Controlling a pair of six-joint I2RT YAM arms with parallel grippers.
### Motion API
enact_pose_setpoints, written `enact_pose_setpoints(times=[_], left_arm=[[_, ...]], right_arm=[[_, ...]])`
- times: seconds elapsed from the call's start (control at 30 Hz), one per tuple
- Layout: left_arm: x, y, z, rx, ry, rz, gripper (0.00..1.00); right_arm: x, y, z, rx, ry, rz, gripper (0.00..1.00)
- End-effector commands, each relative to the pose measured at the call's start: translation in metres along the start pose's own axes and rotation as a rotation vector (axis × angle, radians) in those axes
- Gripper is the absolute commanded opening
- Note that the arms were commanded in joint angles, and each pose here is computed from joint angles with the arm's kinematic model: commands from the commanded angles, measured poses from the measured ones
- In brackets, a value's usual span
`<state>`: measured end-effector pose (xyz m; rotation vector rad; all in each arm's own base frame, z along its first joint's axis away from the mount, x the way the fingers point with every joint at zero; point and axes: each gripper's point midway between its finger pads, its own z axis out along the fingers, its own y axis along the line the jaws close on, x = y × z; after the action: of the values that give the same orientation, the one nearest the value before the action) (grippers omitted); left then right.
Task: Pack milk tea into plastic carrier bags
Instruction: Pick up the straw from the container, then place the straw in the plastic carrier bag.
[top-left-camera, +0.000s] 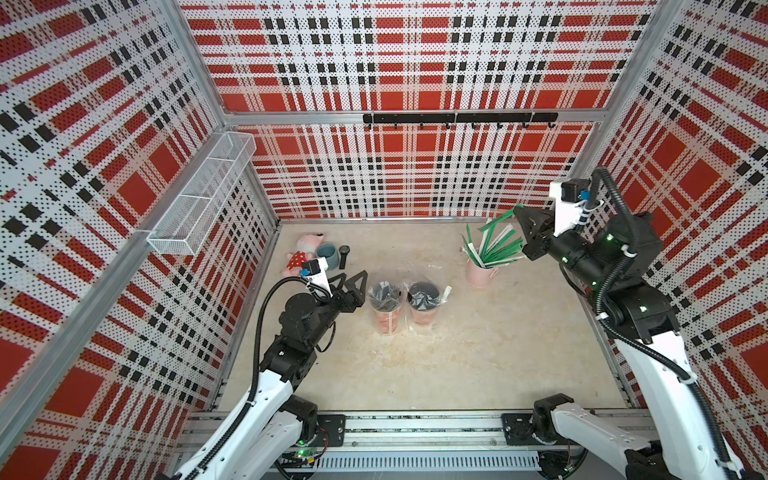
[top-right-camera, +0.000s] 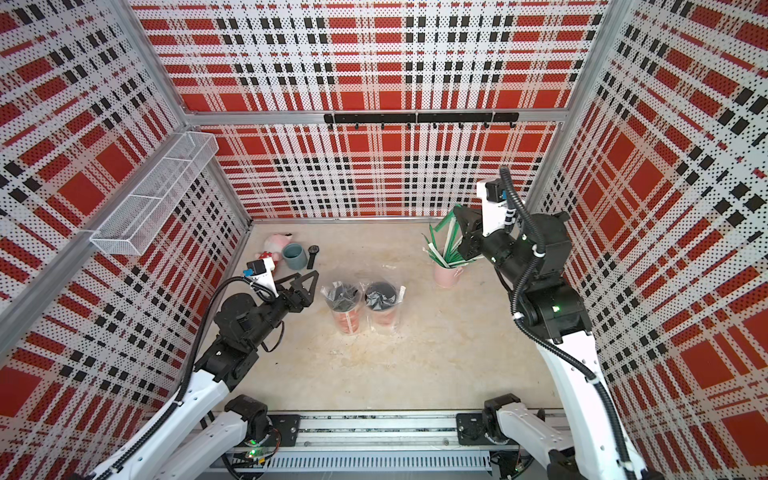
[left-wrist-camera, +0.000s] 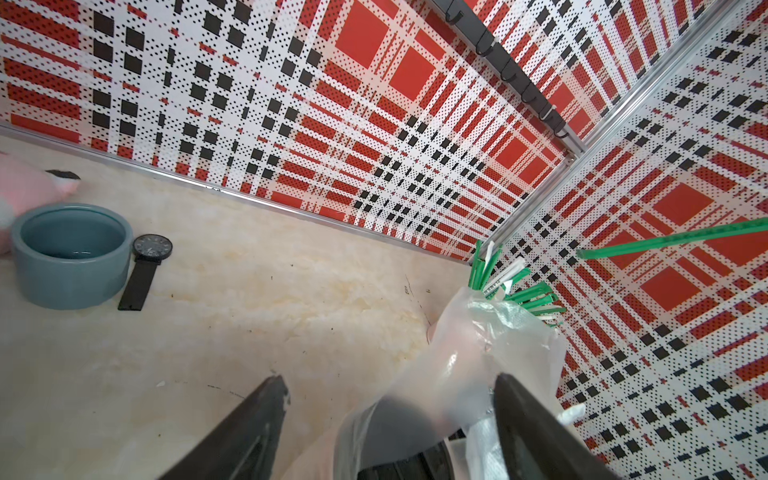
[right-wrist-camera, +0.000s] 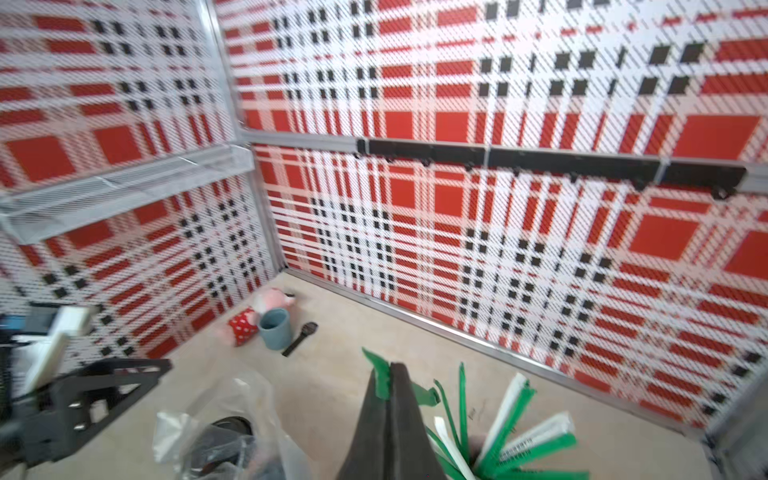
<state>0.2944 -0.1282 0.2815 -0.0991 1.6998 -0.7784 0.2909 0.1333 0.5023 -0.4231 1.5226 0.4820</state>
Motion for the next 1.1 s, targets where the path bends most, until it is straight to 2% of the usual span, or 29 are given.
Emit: enact_pose_setpoints(times=[0.0, 0.13, 0.33, 0.63, 1.07], left_arm=[[-0.002, -0.009, -0.003, 0.054, -0.011, -0.025, 0.81], [0.005, -0.010, 0.000, 0.066, 0.010, -0.038, 0.79], [0.013, -0.011, 0.005, 0.075, 0.041, -0.045, 0.77], [0.019, 0.001, 0.009, 0.021, 0.049, -0.073, 0.75], [0.014, 0.021, 0.019, -0.034, 0.035, -0.115, 0.75]], right_arm=[[0.005, 0.036, 0.000, -0.186, 0.045, 0.063, 0.00], [-0.008, 0.075, 0.008, -0.371, -0.007, 0.096, 0.00], [0.013, 0.133, 0.046, -0.555, 0.043, 0.122, 0.00], [0.043, 0.165, 0.080, -0.648, 0.112, 0.147, 0.00], [0.075, 0.173, 0.106, -0.673, 0.192, 0.183, 0.00]])
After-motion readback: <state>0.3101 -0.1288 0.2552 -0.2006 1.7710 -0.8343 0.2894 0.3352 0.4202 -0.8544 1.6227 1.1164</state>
